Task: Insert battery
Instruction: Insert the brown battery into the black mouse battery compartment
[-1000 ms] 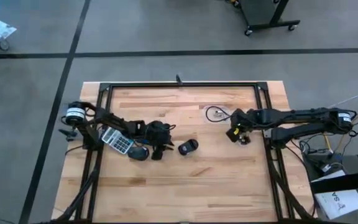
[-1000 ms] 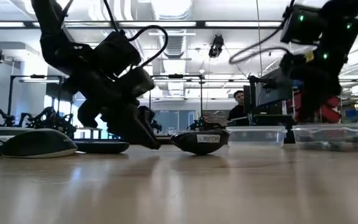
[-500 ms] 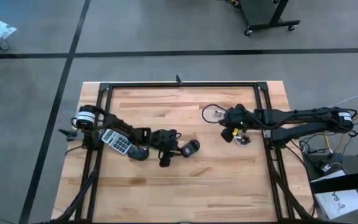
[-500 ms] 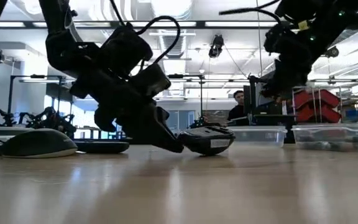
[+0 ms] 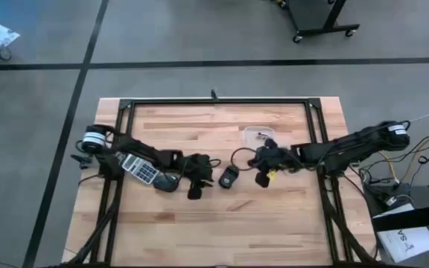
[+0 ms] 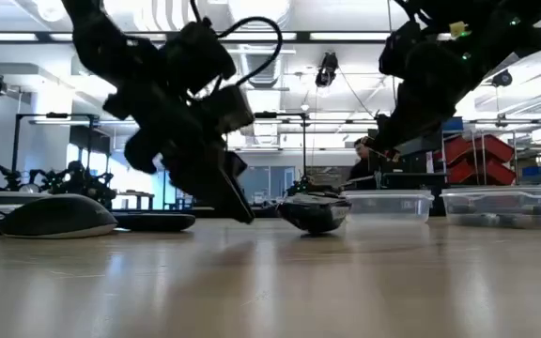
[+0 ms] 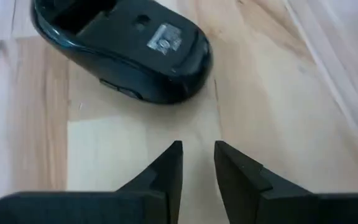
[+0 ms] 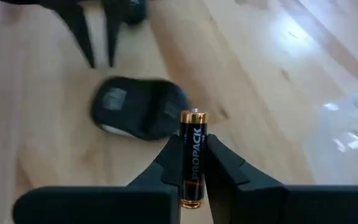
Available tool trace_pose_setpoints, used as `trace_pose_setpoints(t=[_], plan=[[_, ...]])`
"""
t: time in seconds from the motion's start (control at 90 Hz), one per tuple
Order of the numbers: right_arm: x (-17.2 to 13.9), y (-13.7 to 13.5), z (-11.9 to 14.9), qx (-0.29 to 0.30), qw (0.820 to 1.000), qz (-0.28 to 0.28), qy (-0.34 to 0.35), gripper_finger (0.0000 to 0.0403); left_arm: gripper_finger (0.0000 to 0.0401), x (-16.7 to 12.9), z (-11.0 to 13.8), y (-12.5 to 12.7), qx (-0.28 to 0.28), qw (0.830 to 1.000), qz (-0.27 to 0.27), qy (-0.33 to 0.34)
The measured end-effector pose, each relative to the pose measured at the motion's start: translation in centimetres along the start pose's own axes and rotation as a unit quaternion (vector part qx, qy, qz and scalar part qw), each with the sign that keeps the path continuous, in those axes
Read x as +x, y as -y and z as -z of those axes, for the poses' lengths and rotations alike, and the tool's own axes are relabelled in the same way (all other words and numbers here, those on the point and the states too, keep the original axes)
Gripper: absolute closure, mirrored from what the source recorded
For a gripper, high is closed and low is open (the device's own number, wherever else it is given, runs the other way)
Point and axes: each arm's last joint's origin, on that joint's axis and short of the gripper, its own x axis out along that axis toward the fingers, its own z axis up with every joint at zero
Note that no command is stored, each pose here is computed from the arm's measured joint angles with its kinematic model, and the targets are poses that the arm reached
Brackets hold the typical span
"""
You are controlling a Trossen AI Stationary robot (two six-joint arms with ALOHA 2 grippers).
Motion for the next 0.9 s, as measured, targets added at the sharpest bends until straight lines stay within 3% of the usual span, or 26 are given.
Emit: trace_pose_setpoints(t=[0.278, 0.556, 0.756, 0.9], plan=[[1.9, -1.0, 0.5, 0.003, 1.000, -0.012, 0.007, 0.0384, 0.0326, 0.7, -0.5, -0.5, 0.035, 0.996, -0.071, 0.040], [2.6, -1.4, 0.8, 0.003, 1.000, -0.015, 0.002, 0.0384, 0.0326, 1.0, -0.9, 0.0, 0.021, 0.997, -0.045, 0.063], [2.3, -1.4, 0.5, 0.001, 1.000, -0.015, 0.015, 0.0385, 0.0326, 1.0, -2.6, 0.9, 0.035, 0.995, -0.036, 0.082], [2.3, -1.5, 0.6, 0.005, 1.000, -0.017, 0.013, 0.0386, 0.0326, 1.0, -3.4, 1.0, 0.050, 0.997, -0.034, 0.053]])
